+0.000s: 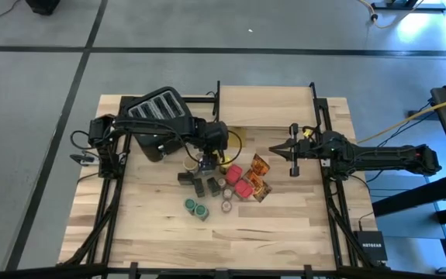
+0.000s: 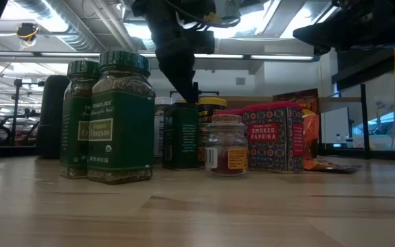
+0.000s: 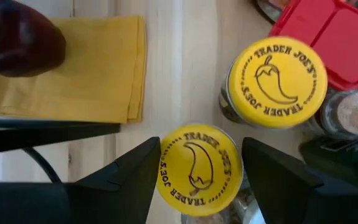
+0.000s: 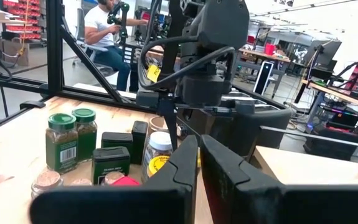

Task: Shelf spices
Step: Put the yellow seasoning bottle on the shelf

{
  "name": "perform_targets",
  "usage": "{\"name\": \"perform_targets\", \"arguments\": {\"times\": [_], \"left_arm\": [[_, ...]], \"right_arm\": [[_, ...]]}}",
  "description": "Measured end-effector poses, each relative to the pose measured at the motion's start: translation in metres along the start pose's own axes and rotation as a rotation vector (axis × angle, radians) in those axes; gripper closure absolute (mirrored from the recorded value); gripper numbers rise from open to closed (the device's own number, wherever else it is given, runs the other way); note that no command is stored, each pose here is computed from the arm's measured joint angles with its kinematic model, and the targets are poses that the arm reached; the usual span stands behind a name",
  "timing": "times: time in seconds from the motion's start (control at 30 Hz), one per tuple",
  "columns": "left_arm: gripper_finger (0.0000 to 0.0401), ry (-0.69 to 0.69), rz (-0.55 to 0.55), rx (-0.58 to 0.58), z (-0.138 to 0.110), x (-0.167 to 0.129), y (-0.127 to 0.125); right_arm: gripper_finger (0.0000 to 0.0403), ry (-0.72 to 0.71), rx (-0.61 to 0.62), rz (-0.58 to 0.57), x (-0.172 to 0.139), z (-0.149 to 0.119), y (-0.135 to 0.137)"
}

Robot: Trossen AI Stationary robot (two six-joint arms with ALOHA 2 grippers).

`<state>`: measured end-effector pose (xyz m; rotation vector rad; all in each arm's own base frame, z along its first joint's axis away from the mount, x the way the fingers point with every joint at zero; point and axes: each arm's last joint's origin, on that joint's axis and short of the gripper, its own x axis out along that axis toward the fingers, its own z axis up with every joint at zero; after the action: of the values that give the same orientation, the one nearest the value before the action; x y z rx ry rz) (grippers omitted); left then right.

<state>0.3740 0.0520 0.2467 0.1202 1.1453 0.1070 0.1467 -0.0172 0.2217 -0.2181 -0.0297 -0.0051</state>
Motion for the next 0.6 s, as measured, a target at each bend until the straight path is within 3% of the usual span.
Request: {"name": "perform_targets", "arguments": {"times": [0.23, 0.6], "left_arm": [[0.0174, 0.000, 0.019, -0.069, 0.0009, -0.0013, 0.0004], [0.0072, 0.006, 0.030, -0.036, 0.0010, -0.0017, -0.0030]], "right_arm": [[0.0377, -0.001, 0.000, 0.000, 0.0000, 0.0001, 0.0000], [0.0377, -0.001, 0.000, 0.000, 0.0000, 0.0001, 0.0000]]}}
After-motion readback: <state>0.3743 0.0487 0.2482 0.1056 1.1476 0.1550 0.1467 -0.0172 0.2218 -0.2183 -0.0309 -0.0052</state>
